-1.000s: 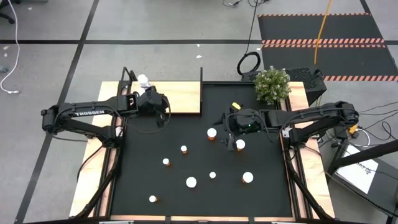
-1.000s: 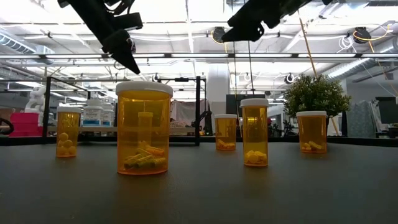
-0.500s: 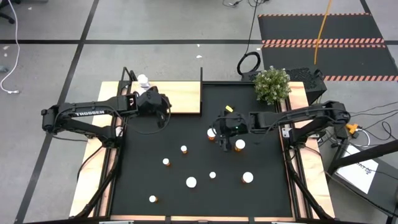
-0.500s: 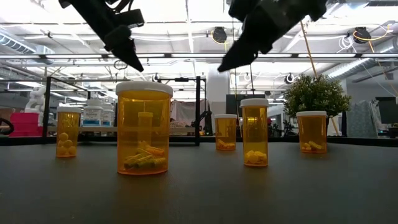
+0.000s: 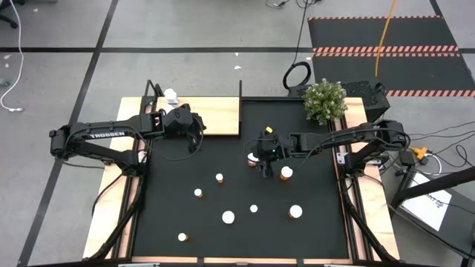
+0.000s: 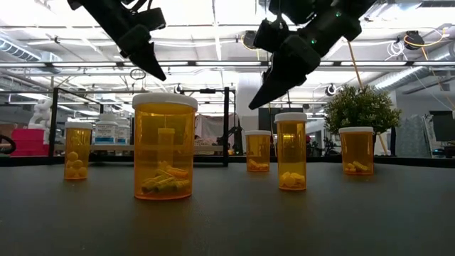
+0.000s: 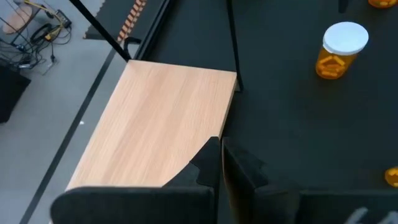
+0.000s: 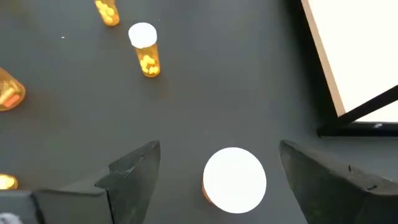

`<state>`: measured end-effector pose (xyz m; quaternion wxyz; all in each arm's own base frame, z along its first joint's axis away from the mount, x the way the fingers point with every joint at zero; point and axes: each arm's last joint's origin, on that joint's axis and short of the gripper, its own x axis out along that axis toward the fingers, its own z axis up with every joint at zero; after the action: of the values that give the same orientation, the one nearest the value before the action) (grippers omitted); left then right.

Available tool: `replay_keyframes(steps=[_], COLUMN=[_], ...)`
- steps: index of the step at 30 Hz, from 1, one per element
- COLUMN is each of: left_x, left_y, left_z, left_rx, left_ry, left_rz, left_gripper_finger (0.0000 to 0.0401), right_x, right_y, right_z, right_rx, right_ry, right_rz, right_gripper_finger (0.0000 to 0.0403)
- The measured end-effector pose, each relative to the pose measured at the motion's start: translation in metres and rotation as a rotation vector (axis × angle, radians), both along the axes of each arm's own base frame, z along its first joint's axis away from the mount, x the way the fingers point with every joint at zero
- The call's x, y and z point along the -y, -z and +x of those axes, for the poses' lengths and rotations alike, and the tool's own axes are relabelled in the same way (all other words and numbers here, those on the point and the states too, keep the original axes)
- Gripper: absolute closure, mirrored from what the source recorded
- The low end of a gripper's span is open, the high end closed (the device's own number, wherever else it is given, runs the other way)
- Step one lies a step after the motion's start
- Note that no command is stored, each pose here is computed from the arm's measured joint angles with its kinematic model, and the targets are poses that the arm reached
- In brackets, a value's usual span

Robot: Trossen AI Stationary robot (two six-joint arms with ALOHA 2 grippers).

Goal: Pick and place medicine bottles onto shelf by color
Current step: Put the large orange pill bottle on the shelf

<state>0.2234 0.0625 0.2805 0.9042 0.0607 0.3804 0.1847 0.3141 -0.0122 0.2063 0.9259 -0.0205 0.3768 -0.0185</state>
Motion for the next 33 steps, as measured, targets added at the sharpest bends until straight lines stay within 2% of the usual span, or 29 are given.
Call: replay_keyframes(steps=[10, 20, 27, 33], left_x=[0.0, 0.0, 0.0, 0.0], left_y=[0.0, -0.001, -0.001, -0.002], left_z=[0.0, 0.001, 0.001, 0.002], left_rx=[0.002, 0.009, 0.009, 0.028], left_ry=[0.005, 0.007, 0.009, 0.02], left_rz=[-0.003, 0.0, 0.001, -0.006], left_gripper_finger=[0.038, 0.038, 0.038, 0.038], right_x=[0.01, 0.024, 0.026, 0.026], right_y=[0.013, 0.035, 0.036, 0.043], right_z=[0.005, 0.01, 0.008, 0.008], right_rx=[-0.033, -0.1, -0.115, -0.15], right_ry=[0.042, 0.076, 0.038, 0.027], right_rz=[0.019, 0.047, 0.103, 0.099], right_gripper_finger=[0.0082, 0.0054, 0.0082, 0.0114])
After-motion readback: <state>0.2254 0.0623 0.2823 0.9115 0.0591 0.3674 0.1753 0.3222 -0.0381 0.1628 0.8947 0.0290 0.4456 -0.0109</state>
